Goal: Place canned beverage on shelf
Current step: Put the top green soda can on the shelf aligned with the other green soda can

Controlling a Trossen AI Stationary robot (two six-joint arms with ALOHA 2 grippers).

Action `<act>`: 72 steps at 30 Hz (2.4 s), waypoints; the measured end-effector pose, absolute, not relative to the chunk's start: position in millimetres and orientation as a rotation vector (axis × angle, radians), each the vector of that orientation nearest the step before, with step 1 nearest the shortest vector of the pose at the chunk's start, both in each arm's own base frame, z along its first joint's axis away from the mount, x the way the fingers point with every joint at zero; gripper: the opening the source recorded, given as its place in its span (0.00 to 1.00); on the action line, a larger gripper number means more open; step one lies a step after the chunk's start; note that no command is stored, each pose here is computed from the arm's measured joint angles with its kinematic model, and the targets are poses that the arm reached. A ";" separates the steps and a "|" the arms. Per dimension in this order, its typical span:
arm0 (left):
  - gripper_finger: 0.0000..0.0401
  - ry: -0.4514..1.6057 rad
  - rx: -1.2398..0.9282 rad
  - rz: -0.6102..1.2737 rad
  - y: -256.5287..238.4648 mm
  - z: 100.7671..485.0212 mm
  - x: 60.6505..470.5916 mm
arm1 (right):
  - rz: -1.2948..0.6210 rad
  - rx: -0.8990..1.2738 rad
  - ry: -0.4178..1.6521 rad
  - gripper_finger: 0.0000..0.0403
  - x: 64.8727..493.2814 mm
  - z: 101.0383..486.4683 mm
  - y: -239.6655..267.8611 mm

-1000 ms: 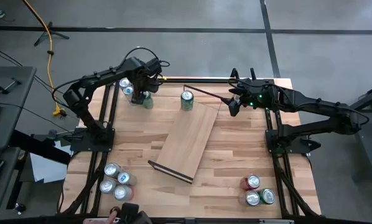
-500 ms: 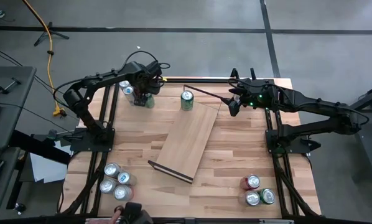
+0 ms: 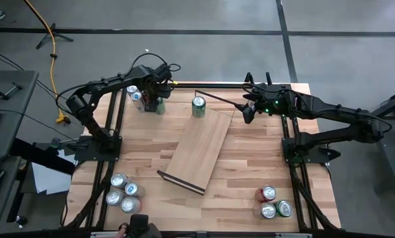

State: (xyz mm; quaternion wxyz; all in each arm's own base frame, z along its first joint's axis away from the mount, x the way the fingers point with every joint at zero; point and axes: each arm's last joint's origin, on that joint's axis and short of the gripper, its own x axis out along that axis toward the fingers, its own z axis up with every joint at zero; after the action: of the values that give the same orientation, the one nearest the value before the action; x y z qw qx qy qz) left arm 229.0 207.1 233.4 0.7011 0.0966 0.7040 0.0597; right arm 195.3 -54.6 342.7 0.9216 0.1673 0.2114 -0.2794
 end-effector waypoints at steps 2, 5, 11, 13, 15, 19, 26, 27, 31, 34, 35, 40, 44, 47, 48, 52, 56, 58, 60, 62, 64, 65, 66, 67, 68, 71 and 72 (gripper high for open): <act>0.45 1.559 0.208 0.159 205.9 245.2 227.5 | -0.574 0.344 0.434 0.71 195.3 342.7 -54.6; 0.45 1.497 0.219 0.222 202.0 275.9 226.1 | -0.574 0.344 0.433 0.71 195.3 342.8 -54.6; 0.45 1.434 0.219 0.267 163.5 333.1 230.5 | -0.573 0.344 0.426 0.71 195.7 343.4 -54.7; 0.45 1.429 0.212 0.251 142.8 344.2 236.4 | -0.573 0.344 0.426 0.71 195.7 343.4 -54.7; 0.45 1.419 0.215 0.222 118.6 351.1 245.2 | -0.573 0.344 0.426 0.71 195.7 343.4 -54.6; 0.45 1.347 0.276 0.127 68.0 355.6 269.2 | -0.573 0.344 0.422 0.71 195.9 343.8 -54.7; 0.45 1.314 0.377 -0.011 20.7 328.1 314.4 | -0.574 0.352 0.419 0.71 196.0 343.7 -54.7; 0.45 1.347 0.378 -0.023 20.2 320.1 319.5 | -0.577 0.364 0.416 0.71 196.0 343.7 -54.7; 0.45 1.434 0.387 -0.049 23.7 297.2 343.6 | -0.581 0.380 0.412 0.71 196.0 343.7 -54.7; 0.45 1.429 0.421 -0.077 24.5 292.3 361.4 | -0.581 0.380 0.412 0.71 196.0 343.7 -54.7; 0.45 1.423 0.432 -0.091 24.4 291.4 366.2 | -0.581 0.379 0.412 0.71 196.0 343.7 -54.7; 0.53 1.432 0.492 -0.133 25.0 285.2 380.8 | -0.581 0.378 0.413 0.71 196.0 343.6 -54.7; 0.58 1.439 0.525 -0.124 26.2 283.0 382.8 | -0.581 0.380 0.413 0.71 196.0 343.6 -54.7; 0.61 1.440 0.524 -0.121 26.4 282.6 383.1 | -0.581 0.379 0.413 0.71 196.0 343.6 -54.7; 0.62 1.439 0.521 -0.118 26.2 282.7 383.1 | -0.581 0.379 0.413 0.71 196.0 343.6 -54.7; 0.67 1.434 0.491 -0.096 26.1 283.5 383.0 | -0.580 0.377 0.414 0.71 196.1 343.5 -54.7; 0.72 1.434 0.487 -0.092 26.1 283.6 383.0 | -0.580 0.376 0.414 0.71 196.1 343.5 -54.7; 0.74 1.436 0.486 -0.093 26.1 283.6 382.8 | -0.580 0.377 0.414 0.71 196.1 343.5 -54.7; 0.76 1.439 0.487 -0.094 26.1 284.9 381.4 | -0.581 0.377 0.414 0.71 196.1 343.5 -54.8; 0.77 1.430 0.487 -0.091 25.9 290.0 378.3 | -0.580 0.377 0.414 0.71 196.1 343.5 -54.8; 0.77 1.413 0.487 -0.085 26.1 297.2 374.2 | -0.580 0.377 0.414 0.71 196.1 343.5 -54.7; 0.77 1.404 0.486 -0.081 26.4 301.4 371.6 | -0.580 0.377 0.414 0.71 196.1 343.5 -54.7; 0.77 1.389 0.486 -0.076 26.5 305.9 369.2 | -0.580 0.377 0.414 0.71 196.1 343.5 -54.7; 0.77 1.372 0.483 -0.068 27.4 312.0 365.7 | -0.581 0.377 0.414 0.71 196.1 343.5 -54.8; 0.77 1.356 0.477 -0.057 28.4 317.9 361.9 | -0.580 0.377 0.414 0.71 196.1 343.5 -54.7; 0.77 1.294 0.442 -0.006 32.5 336.8 350.2 | -0.580 0.377 0.414 0.71 196.1 343.6 -54.7; 0.77 1.272 0.428 0.013 34.4 343.5 345.5 | -0.580 0.377 0.413 0.71 196.1 343.6 -54.7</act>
State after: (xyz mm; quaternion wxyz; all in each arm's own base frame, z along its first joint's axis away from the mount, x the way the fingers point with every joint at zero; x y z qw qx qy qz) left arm 345.5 34.4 343.5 0.7832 0.1985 0.5892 0.0061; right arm 196.1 -54.7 343.6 0.9199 0.1834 0.2012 -0.2824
